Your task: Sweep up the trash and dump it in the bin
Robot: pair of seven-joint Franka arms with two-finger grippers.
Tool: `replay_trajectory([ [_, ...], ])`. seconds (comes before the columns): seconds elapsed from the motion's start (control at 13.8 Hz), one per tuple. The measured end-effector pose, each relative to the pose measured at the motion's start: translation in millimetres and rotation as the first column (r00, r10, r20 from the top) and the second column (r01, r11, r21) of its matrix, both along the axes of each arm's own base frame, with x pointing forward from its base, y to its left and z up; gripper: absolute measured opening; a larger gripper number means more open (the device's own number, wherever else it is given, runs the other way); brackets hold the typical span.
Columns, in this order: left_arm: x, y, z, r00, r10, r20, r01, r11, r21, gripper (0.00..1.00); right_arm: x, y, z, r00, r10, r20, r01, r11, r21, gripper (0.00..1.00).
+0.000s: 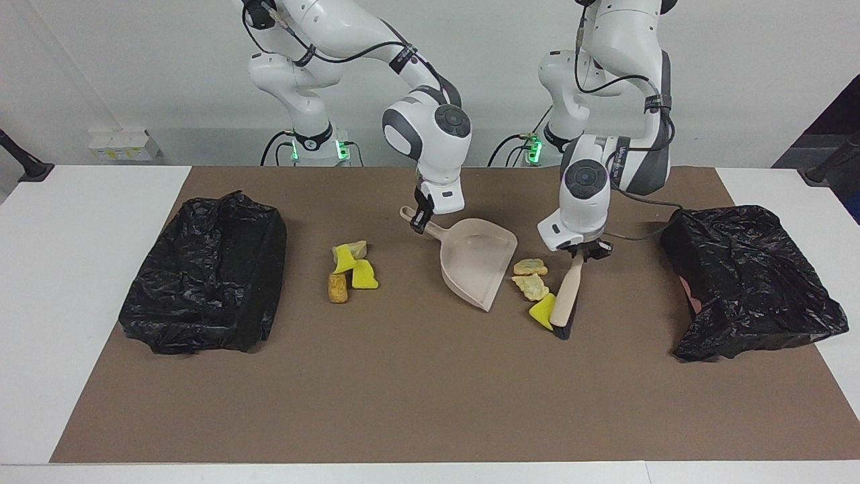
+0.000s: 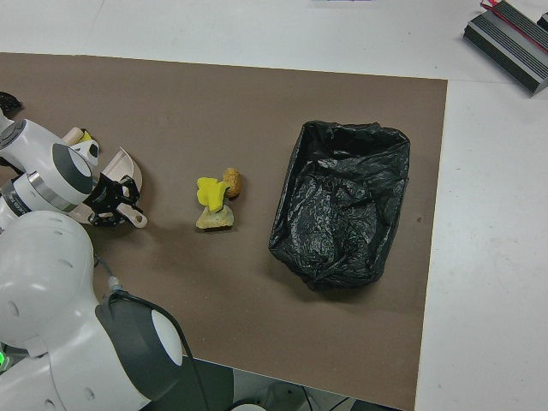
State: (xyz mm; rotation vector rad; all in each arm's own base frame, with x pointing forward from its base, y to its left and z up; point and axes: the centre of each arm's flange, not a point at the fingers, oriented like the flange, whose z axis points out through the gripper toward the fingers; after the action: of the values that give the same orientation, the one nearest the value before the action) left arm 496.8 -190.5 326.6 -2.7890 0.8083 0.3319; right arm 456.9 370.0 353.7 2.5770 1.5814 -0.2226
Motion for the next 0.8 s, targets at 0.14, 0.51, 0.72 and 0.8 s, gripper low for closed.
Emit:
replay_trajectory([
  [0.14,-25,-33,0,0.999,-0.039,-0.023,0.038,0.999,-0.037,0.26,-0.1,0,0,1.000,0.000,0.000,0.000,1.000,0.000,0.31],
  [0.51,-82,-117,9,0.994,-0.086,-0.066,0.075,0.985,-0.154,0.26,-1.0,-1,-2,1.000,0.000,-0.004,0.000,1.000,-0.003,0.31],
  [0.72,-64,-90,12,0.997,-0.015,-0.075,0.003,0.988,-0.157,0.26,-1.0,-1,-2,1.000,0.000,-0.004,0.000,1.000,-0.004,0.31],
  [0.8,-56,-73,15,0.996,0.021,-0.091,-0.034,0.988,-0.148,0.26,-0.9,-1,-2,1.000,0.000,-0.004,0.000,1.000,-0.004,0.31],
])
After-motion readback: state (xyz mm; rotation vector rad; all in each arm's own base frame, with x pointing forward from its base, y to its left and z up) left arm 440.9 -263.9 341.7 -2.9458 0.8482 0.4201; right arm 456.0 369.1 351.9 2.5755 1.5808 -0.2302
